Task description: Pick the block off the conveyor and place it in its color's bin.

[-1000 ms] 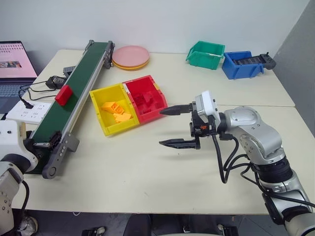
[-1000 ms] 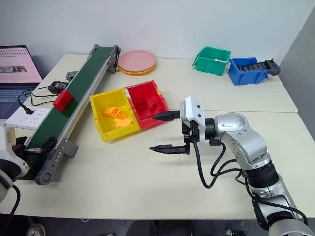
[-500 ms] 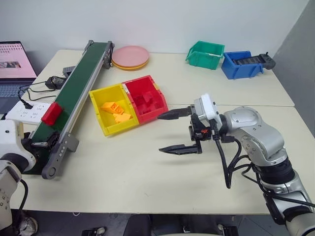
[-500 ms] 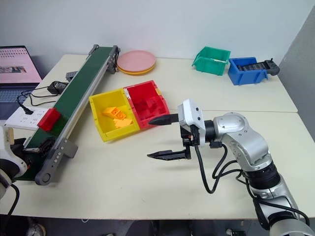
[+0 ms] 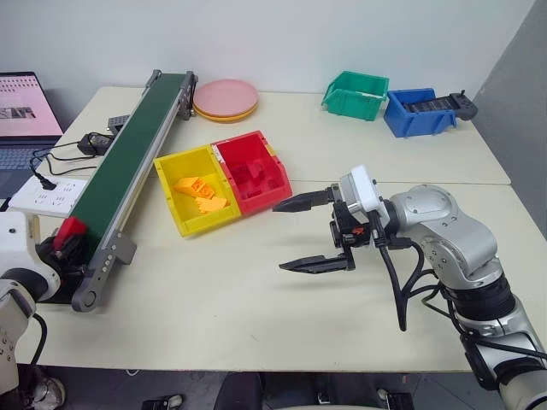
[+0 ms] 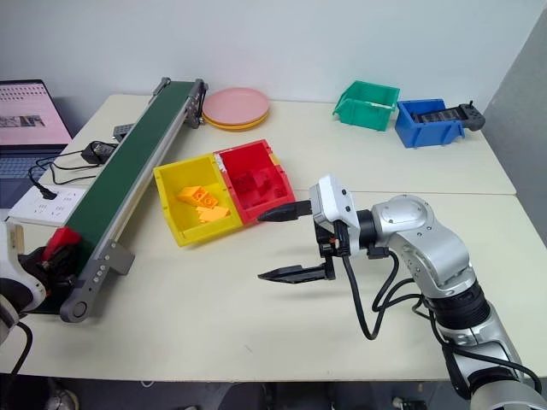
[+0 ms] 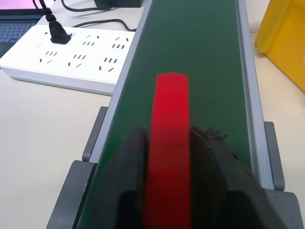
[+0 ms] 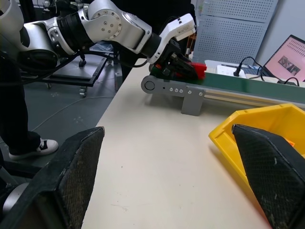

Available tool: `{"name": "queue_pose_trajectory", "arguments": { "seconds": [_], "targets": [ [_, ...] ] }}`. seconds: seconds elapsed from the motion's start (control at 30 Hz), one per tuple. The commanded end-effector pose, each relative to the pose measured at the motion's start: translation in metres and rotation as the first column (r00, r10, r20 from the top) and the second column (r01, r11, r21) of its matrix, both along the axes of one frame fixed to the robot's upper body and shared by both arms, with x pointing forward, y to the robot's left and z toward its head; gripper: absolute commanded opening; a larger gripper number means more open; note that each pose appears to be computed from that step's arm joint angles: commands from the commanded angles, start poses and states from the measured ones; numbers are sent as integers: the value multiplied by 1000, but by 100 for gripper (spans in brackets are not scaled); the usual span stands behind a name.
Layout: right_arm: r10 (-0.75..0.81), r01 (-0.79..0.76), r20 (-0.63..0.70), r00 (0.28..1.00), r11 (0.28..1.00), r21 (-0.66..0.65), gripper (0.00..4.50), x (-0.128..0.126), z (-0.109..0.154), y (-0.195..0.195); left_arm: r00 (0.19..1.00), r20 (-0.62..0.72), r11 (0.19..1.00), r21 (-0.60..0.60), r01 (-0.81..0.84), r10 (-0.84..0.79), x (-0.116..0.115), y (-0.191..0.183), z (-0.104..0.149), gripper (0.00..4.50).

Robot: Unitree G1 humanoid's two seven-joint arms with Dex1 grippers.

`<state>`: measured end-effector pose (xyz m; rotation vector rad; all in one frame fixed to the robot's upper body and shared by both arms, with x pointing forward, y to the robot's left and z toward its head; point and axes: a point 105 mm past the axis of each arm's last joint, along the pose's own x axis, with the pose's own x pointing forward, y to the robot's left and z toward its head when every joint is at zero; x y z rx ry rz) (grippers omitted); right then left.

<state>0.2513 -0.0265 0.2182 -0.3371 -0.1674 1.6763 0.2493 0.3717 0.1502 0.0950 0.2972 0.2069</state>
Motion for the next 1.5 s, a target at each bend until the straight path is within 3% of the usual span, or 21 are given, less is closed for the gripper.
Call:
{"name": "queue_pose_trajectory", "arguments": {
  "seconds": [0.03, 0.23, 0.37, 0.47, 0.63, 0.77, 1.0, 1.13, 1.2, 1.5],
  "targets": [
    [27, -28, 54, 998, 999, 15, 450, -6, 12, 1, 999, 49, 998, 55, -20, 18, -5, -1, 16, 53],
    [59, -60, 60, 996, 998, 10, 450, -8, 18, -4, 994, 104, 989, 144, -23, 8, -7, -11, 39, 53],
    [72, -71, 83, 994, 997, -18, 450, -9, 23, -9, 978, 161, 977, 191, 97, -129, 11, -46, 67, 53],
    [63, -60, 97, 993, 998, -32, 450, -8, 25, -12, 963, 169, 965, 194, 177, -211, 23, -67, 74, 53],
    [-178, 187, 184, 967, 982, -31, 450, 22, 37, -35, 822, 208, 848, 147, 509, -530, 86, -167, 77, 53],
    [-298, 313, 234, 925, 949, -33, 450, 34, 42, -48, 757, 196, 781, 201, 592, -624, 122, -207, 75, 53],
    [-363, 385, 244, 899, 922, -47, 450, 28, 33, -57, 722, 182, 741, 259, 620, -668, 162, -231, 69, 53],
    [-394, 416, 247, 885, 908, -45, 450, 26, 30, -60, 698, 207, 726, 260, 637, -686, 170, -236, 74, 53],
    [-398, 420, 245, 884, 907, -43, 450, 25, 30, -59, 684, 210, 715, 253, 652, -698, 170, -237, 74, 123],
    [-404, 424, 238, 883, 905, -37, 450, 24, 24, -57, 677, 251, 722, 249, 645, -691, 166, -232, 85, 271]
  ]
}}
